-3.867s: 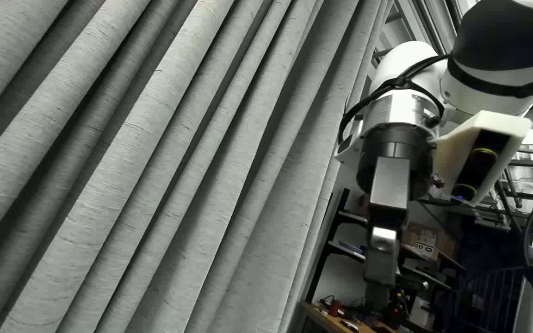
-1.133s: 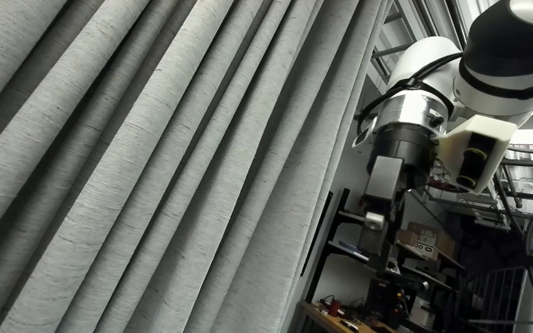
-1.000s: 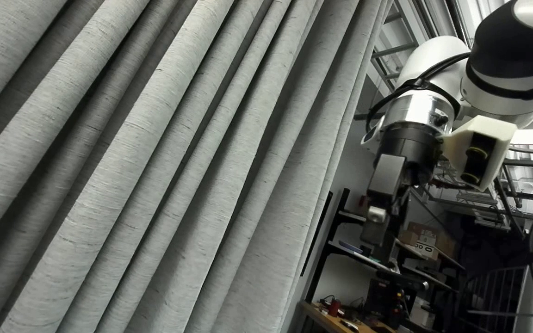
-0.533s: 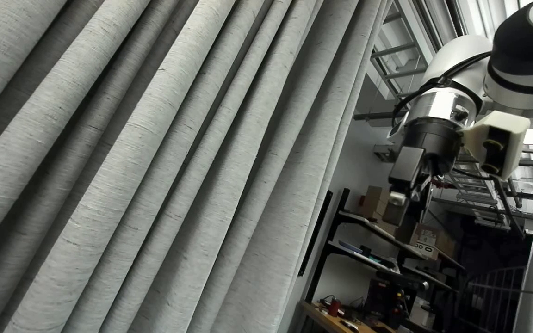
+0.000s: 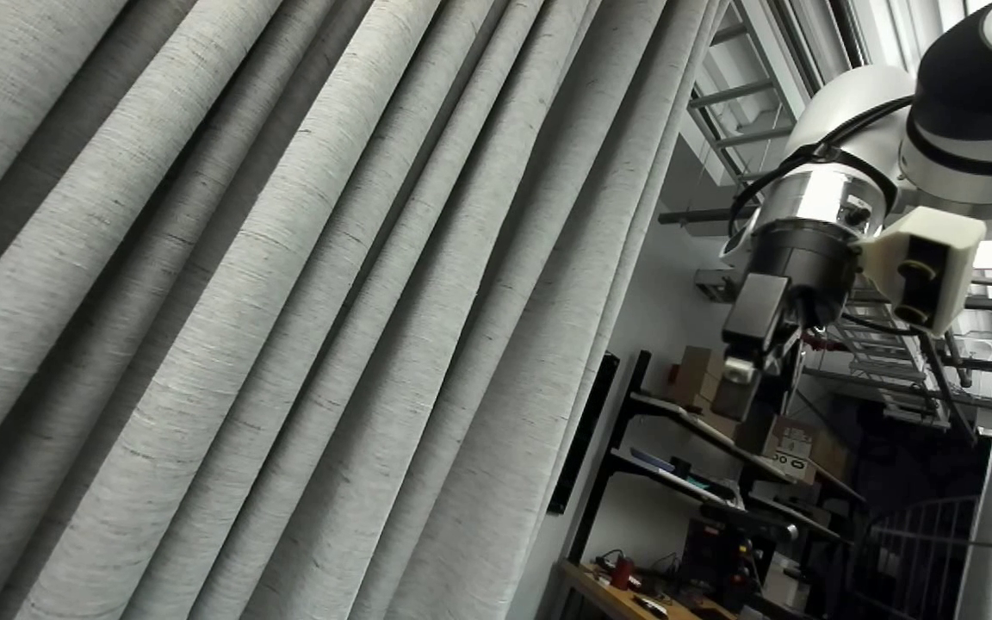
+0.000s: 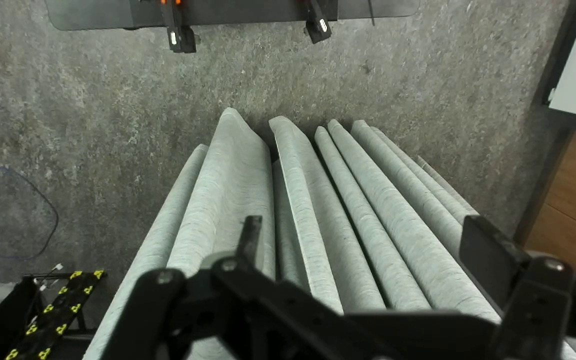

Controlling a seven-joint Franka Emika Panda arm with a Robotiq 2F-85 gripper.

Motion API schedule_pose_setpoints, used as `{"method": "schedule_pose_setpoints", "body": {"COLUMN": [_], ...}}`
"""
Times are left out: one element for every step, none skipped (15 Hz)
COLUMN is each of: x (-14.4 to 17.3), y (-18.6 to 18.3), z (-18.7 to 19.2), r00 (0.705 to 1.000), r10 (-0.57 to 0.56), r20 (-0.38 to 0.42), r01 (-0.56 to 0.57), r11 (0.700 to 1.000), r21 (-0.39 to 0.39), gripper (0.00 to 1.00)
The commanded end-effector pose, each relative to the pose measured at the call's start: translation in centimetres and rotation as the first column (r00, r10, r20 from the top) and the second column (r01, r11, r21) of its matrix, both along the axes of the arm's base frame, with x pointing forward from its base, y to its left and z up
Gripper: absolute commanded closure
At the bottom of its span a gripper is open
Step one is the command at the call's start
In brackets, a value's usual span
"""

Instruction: Open the curtain.

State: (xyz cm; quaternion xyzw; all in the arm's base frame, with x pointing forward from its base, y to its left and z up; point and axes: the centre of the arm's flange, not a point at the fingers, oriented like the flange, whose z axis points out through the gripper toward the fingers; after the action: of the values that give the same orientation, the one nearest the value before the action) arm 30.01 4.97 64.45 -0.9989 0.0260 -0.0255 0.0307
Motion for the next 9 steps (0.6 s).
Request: {"method": "schedule_pose_setpoints", "body": {"x": [0.4, 1.1, 1.6, 1.9, 2.4, 3.0, 3.5, 4.0, 4.6], "y": [-0.5, -1.2, -2.0, -2.8, -3.9, -5.1, -6.2, -7.2, -8.2], "z": [0.2, 0.6, 1.1, 1.5, 2.1, 2.8, 3.4, 4.1, 4.8], "r00": [1.0, 1.0, 0.999, 0.997, 0.996, 0.993, 0.989, 0.985, 0.979], "r10": [-0.011, -0.027, -0.048, -0.064, -0.085, -0.111, -0.132, -0.157, -0.181], "r20": [0.006, 0.014, 0.024, 0.032, 0.041, 0.051, 0.063, 0.077, 0.092], "r01": [0.011, 0.026, 0.047, 0.063, 0.084, 0.108, 0.128, 0.151, 0.174], "r11": [1.0, 1.0, 0.999, 0.998, 0.996, 0.993, 0.99, 0.986, 0.981], "r21": [0.003, 0.011, 0.019, 0.027, 0.038, 0.054, 0.066, 0.073, 0.079], "gripper": [0.0, 0.0, 0.0, 0.0, 0.0, 0.0, 0.0, 0.0, 0.0]}}
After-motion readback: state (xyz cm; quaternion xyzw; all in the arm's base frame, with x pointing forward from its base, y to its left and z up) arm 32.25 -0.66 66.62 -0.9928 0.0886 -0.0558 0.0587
